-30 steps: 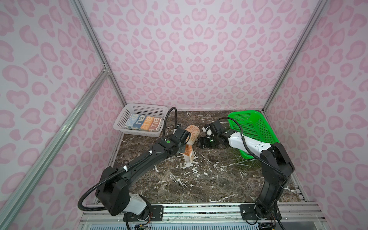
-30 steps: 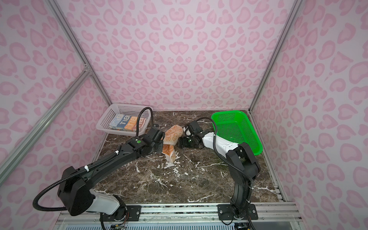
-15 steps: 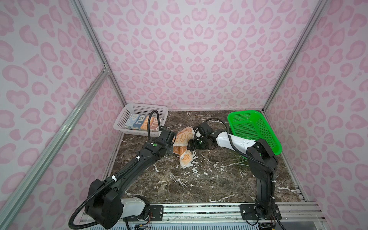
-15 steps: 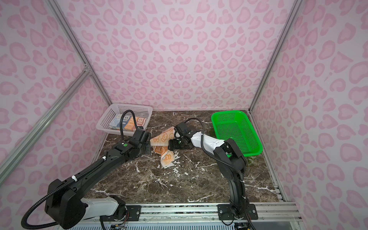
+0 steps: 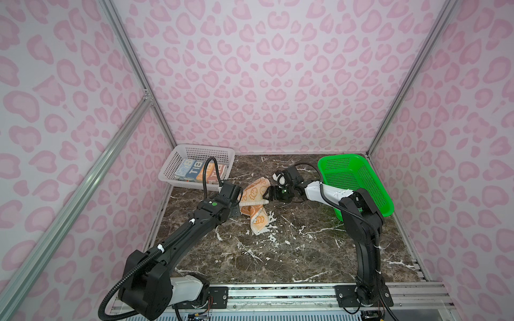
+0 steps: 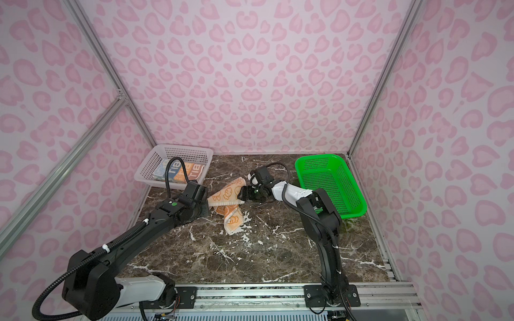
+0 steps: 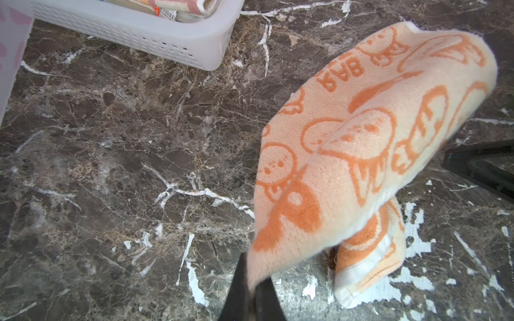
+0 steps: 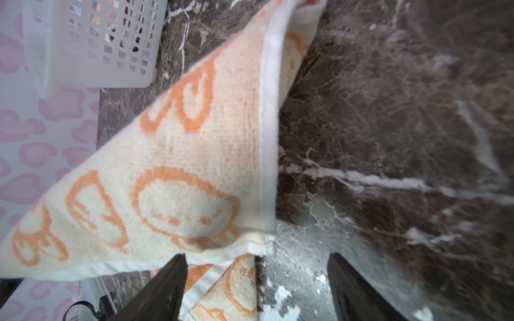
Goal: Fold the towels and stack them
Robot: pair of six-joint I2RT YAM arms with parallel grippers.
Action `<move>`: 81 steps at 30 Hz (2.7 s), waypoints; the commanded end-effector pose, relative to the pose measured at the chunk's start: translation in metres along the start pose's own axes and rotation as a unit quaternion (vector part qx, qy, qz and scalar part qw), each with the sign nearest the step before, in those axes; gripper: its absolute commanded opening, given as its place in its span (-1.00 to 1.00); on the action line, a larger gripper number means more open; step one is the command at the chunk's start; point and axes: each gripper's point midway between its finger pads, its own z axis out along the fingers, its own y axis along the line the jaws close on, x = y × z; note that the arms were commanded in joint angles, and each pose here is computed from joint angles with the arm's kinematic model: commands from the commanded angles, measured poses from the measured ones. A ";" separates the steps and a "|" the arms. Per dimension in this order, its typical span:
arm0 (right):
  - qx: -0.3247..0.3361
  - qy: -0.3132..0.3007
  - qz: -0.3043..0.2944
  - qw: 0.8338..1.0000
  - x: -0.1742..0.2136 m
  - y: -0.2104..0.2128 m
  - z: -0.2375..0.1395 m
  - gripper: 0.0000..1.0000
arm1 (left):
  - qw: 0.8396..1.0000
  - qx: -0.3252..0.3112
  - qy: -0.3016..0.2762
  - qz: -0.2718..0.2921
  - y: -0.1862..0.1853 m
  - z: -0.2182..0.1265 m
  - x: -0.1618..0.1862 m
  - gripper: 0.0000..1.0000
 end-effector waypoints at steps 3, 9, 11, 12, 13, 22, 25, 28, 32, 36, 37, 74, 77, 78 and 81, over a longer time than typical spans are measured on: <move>-0.064 -0.007 0.010 0.998 -0.001 0.013 0.012 0.51 | 1.000 0.004 -0.002 -0.007 -0.005 0.006 -0.003 -0.94; -0.078 -0.006 0.023 0.997 0.003 0.009 0.021 0.36 | 1.000 0.004 0.002 -0.006 -0.006 0.008 -0.002 -0.95; -0.084 -0.006 0.028 0.996 0.003 0.008 0.023 0.29 | 1.000 0.003 0.002 -0.005 -0.005 0.009 -0.002 -0.94; -0.084 -0.008 0.030 0.996 0.003 0.007 0.024 0.26 | 1.000 0.003 0.003 -0.005 -0.005 0.010 -0.001 -0.95; -0.086 -0.010 0.033 0.996 0.002 0.006 0.024 0.22 | 1.000 0.003 0.004 -0.005 -0.006 0.010 -0.001 -0.94; -0.090 -0.017 0.050 0.995 0.000 -0.002 0.022 -0.47 | 1.000 0.001 0.008 -0.003 -0.006 0.013 0.002 -0.94; -0.088 -0.020 0.049 0.995 -0.001 -0.002 0.018 -0.76 | 1.000 0.001 0.007 -0.003 -0.006 0.013 0.001 -0.95; -0.080 -0.023 0.049 0.995 -0.002 -0.004 0.012 -1.00 | 1.000 0.000 0.007 -0.002 -0.006 0.013 0.001 -0.94; -0.073 -0.026 0.045 0.996 -0.003 -0.005 0.003 -1.00 | 1.000 0.001 0.008 -0.003 -0.005 0.013 0.001 -0.95; -0.065 -0.029 0.039 0.997 -0.005 -0.005 -0.006 -1.00 | 1.000 0.000 0.007 -0.003 -0.005 0.012 0.001 -0.94; -0.061 -0.030 0.035 0.997 -0.006 -0.004 -0.010 -1.00 | 1.000 0.000 0.006 -0.003 -0.005 0.011 0.000 -0.94; -0.068 -0.290 -0.205 0.932 -0.055 0.158 -0.349 -1.00 | 0.916 0.214 -0.313 0.131 -0.078 -0.279 -0.184 -0.95; -0.087 -0.303 -0.231 0.920 -0.035 0.172 -0.371 -1.00 | 0.905 0.243 -0.319 0.143 -0.084 -0.300 -0.162 -0.95; -0.091 -0.310 -0.236 0.916 -0.031 0.176 -0.380 -1.00 | 0.902 0.254 -0.317 0.147 -0.087 -0.305 -0.154 -0.95; -0.103 -0.329 -0.253 0.904 -0.018 0.188 -0.405 -1.00 | 0.892 0.296 -0.309 0.144 -0.092 -0.322 -0.136 -0.95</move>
